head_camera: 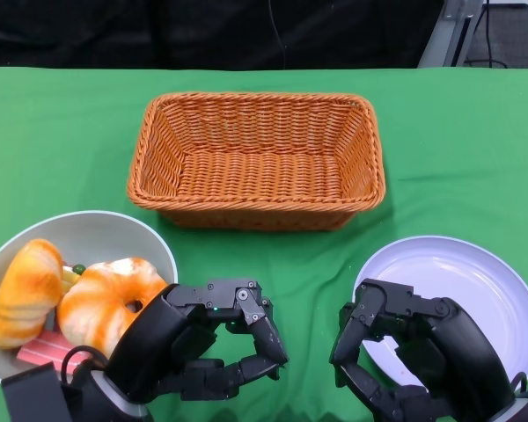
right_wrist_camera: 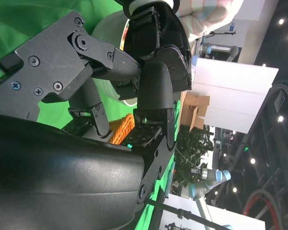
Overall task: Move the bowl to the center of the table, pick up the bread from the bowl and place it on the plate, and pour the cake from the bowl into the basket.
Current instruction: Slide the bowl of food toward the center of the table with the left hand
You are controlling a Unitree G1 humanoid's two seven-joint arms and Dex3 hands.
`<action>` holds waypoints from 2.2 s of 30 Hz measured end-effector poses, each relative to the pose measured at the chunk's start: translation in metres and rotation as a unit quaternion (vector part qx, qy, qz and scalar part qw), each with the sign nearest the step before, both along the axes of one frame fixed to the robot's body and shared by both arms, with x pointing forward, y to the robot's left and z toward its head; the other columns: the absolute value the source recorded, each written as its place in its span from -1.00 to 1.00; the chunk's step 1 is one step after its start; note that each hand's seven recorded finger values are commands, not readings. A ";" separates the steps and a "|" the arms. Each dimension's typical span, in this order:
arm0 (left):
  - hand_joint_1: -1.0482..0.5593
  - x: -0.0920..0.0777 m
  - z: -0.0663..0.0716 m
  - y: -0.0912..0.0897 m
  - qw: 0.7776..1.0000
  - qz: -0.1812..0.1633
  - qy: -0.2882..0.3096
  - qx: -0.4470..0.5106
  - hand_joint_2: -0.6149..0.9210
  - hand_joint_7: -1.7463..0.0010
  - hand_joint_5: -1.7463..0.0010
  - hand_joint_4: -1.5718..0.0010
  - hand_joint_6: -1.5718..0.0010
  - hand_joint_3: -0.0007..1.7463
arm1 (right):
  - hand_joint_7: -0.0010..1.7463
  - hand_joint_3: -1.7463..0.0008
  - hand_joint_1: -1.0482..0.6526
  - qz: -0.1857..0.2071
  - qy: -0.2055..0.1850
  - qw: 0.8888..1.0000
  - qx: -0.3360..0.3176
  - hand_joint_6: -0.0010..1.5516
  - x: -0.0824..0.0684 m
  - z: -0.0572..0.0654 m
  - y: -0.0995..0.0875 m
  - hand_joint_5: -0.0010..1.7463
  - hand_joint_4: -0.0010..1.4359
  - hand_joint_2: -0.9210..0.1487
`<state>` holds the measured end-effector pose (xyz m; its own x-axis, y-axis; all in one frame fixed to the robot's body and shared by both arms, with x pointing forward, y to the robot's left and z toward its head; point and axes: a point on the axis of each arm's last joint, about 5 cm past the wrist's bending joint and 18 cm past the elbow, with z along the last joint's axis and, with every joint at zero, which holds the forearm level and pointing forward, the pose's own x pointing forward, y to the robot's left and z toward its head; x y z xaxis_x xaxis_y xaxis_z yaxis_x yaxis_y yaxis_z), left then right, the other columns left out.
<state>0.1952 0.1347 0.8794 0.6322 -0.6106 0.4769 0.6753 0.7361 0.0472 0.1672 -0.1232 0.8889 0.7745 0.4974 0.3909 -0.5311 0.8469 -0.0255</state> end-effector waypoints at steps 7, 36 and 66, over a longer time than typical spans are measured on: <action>0.01 0.000 0.000 0.000 1.000 0.001 0.000 0.000 0.97 -0.33 -0.74 0.06 -0.04 -0.58 | 0.56 -0.21 0.01 0.000 0.002 1.000 0.000 -0.08 0.000 -0.002 0.000 0.86 0.09 -0.12; 0.03 0.000 -0.001 0.001 1.000 0.011 -0.004 -0.006 0.87 -0.40 -0.74 0.05 -0.01 -0.43 | 0.56 -0.27 0.04 -0.003 0.001 1.000 -0.002 -0.08 -0.001 -0.004 0.001 0.84 0.11 -0.07; -0.49 -0.013 0.062 0.045 0.986 0.077 -0.150 0.016 1.00 1.00 0.92 0.11 0.11 -0.75 | 0.63 -0.26 0.04 0.007 0.011 1.000 0.005 -0.13 0.000 -0.007 0.000 0.86 0.09 -0.07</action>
